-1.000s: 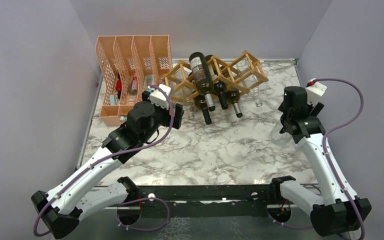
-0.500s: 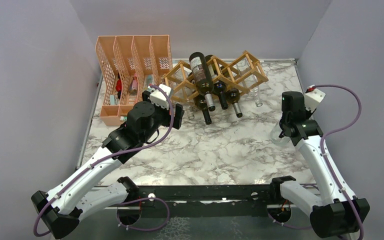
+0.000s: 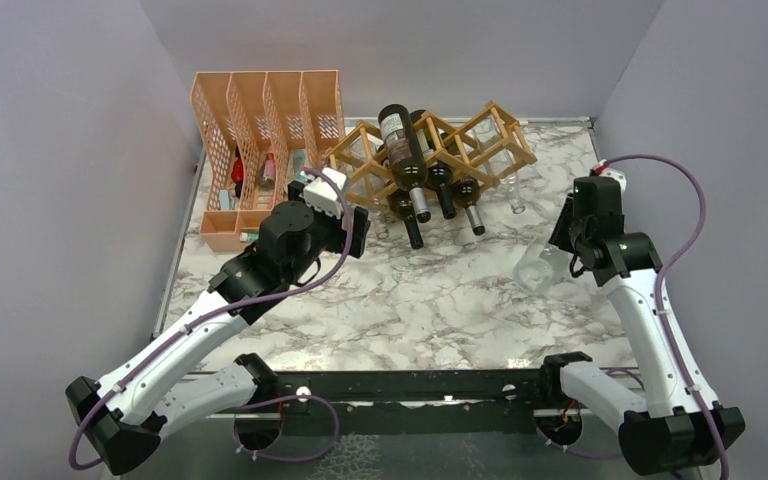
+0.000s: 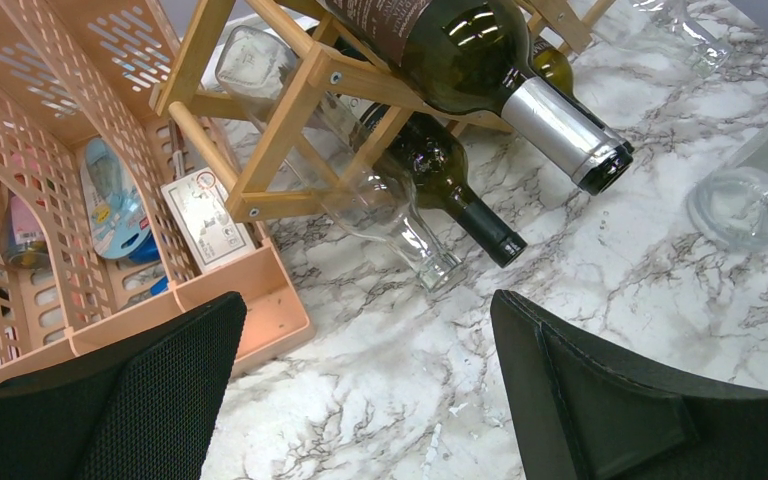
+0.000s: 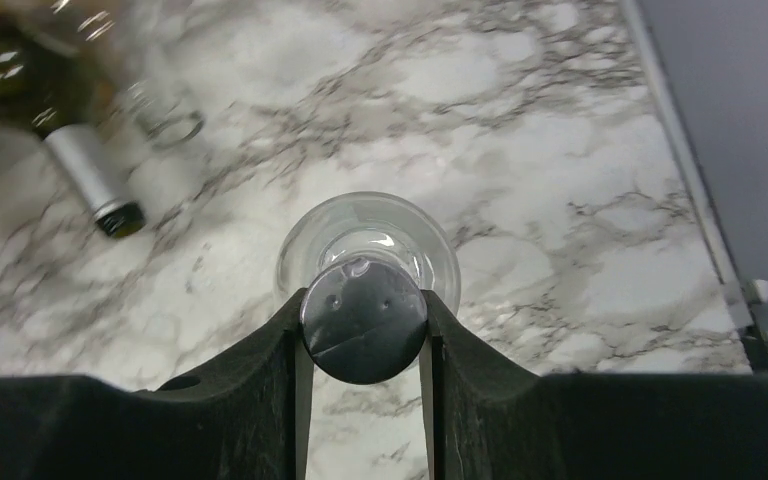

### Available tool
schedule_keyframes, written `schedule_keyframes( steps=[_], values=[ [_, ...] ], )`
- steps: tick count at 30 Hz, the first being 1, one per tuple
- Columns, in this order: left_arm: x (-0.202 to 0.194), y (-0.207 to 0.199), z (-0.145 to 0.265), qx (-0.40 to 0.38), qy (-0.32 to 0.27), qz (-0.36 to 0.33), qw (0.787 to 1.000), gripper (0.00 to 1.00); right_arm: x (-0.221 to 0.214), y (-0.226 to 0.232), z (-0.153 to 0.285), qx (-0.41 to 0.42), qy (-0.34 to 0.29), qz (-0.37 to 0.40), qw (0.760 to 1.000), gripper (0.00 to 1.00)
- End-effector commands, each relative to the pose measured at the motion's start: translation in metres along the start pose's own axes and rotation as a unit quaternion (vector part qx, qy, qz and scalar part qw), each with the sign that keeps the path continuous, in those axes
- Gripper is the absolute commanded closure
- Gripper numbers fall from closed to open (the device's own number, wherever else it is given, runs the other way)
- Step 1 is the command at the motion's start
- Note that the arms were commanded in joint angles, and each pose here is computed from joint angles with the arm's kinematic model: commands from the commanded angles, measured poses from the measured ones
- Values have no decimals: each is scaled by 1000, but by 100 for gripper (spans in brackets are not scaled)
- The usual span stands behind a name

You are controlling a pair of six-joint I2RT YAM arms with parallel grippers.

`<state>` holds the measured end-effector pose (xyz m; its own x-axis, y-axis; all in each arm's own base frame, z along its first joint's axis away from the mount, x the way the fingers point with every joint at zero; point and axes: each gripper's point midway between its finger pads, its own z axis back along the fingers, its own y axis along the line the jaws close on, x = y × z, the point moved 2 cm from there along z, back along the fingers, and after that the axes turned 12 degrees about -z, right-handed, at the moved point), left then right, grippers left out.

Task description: Put the wine bottle on the wine rack

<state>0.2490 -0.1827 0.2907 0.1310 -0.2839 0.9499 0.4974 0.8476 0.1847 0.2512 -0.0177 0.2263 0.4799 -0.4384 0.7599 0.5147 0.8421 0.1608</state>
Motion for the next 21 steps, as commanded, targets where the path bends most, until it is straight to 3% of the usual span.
schedule_keyframes(
  steps=[1,5,11,14,18,21],
  values=[
    [10,-1,-4,-1,-17,12,1000,1,11,42,44,163,26,26,986,99],
    [10,0,-8,7,-13,13,1000,1,2,62,69,256,60,44,964,99],
    [12,7,-9,29,-13,25,999,1,-15,101,106,418,115,53,899,99],
    [15,9,-6,37,-18,31,999,1,-16,114,119,475,119,50,871,99],
    [19,12,-2,43,-25,39,998,1,-19,130,143,565,128,52,814,99],
    [21,14,-1,47,-29,47,997,1,-17,138,151,594,116,52,794,99]
  ],
)
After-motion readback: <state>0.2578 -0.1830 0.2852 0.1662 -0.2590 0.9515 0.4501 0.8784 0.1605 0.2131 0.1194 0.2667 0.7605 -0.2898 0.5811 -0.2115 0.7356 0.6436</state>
